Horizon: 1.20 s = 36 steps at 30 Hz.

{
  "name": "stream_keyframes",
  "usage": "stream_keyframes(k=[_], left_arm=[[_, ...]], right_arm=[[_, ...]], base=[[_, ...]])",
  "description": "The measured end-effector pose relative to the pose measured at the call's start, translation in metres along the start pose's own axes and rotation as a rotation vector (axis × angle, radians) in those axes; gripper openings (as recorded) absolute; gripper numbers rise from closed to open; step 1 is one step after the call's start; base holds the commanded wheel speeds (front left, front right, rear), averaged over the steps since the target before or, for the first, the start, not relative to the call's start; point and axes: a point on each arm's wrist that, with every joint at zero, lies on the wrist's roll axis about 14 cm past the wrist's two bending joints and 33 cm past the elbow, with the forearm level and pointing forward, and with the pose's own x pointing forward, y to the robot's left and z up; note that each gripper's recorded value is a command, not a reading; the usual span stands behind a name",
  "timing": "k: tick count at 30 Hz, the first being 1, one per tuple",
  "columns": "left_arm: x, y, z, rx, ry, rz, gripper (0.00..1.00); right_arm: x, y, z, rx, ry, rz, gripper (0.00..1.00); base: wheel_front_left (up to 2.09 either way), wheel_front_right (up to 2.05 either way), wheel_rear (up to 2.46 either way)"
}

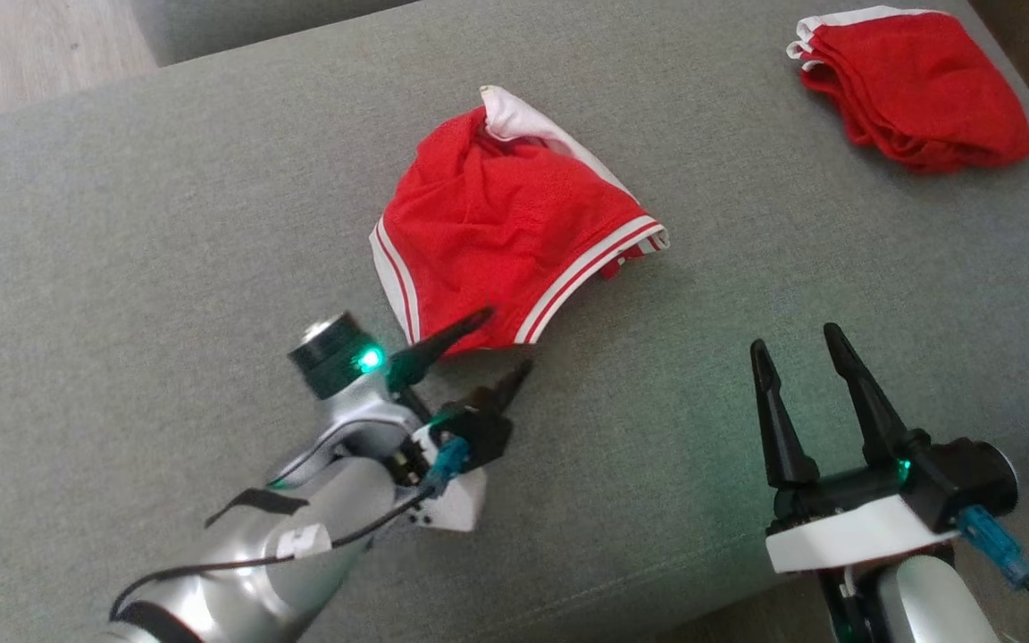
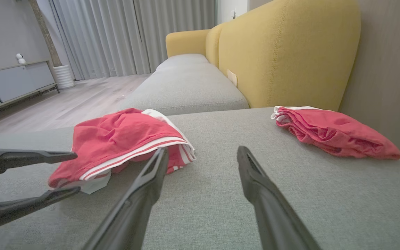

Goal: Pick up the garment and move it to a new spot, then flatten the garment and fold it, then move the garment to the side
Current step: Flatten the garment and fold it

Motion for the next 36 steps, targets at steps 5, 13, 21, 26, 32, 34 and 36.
stream_keyframes(k=[5, 13, 21, 26, 32, 34, 36], left_arm=[[-0.002, -0.005, -0.033, 0.020, 0.096, -0.030, 1.00], [0.016, 0.020, -0.027, 0.102, 0.066, 0.009, 1.00], [0.024, 0.010, 0.018, 0.089, -0.055, -0.018, 0.00], [0.023, 0.007, 0.038, 0.110, -0.094, -0.038, 0.00], [0.038, 0.035, 0.108, -0.030, -0.231, -0.009, 0.00], [0.044, 0.053, 0.139, -0.100, -0.298, 0.012, 0.00], [0.050, 0.074, 0.168, -0.136, -0.355, 0.036, 0.00]], right_arm=[[0.000, -0.001, -0.005, -0.001, 0.017, -0.005, 1.00], [0.008, -0.002, -0.004, -0.009, 0.016, -0.004, 1.00], [0.005, -0.003, 0.001, -0.008, 0.001, -0.005, 1.00], [-0.001, -0.002, 0.008, 0.004, -0.025, -0.007, 1.00], [-0.016, -0.007, 0.022, 0.029, -0.074, -0.030, 1.00], [-0.024, -0.009, 0.021, 0.044, -0.076, -0.043, 1.00], [-0.031, -0.011, 0.021, 0.056, -0.078, -0.055, 1.00]], base=[[0.00, 0.00, 0.00], [0.00, 0.00, 0.00], [0.00, 0.00, 0.00], [0.00, 0.00, 0.00], [0.00, 0.00, 0.00], [0.00, 0.00, 0.00], [0.00, 0.00, 0.00]])
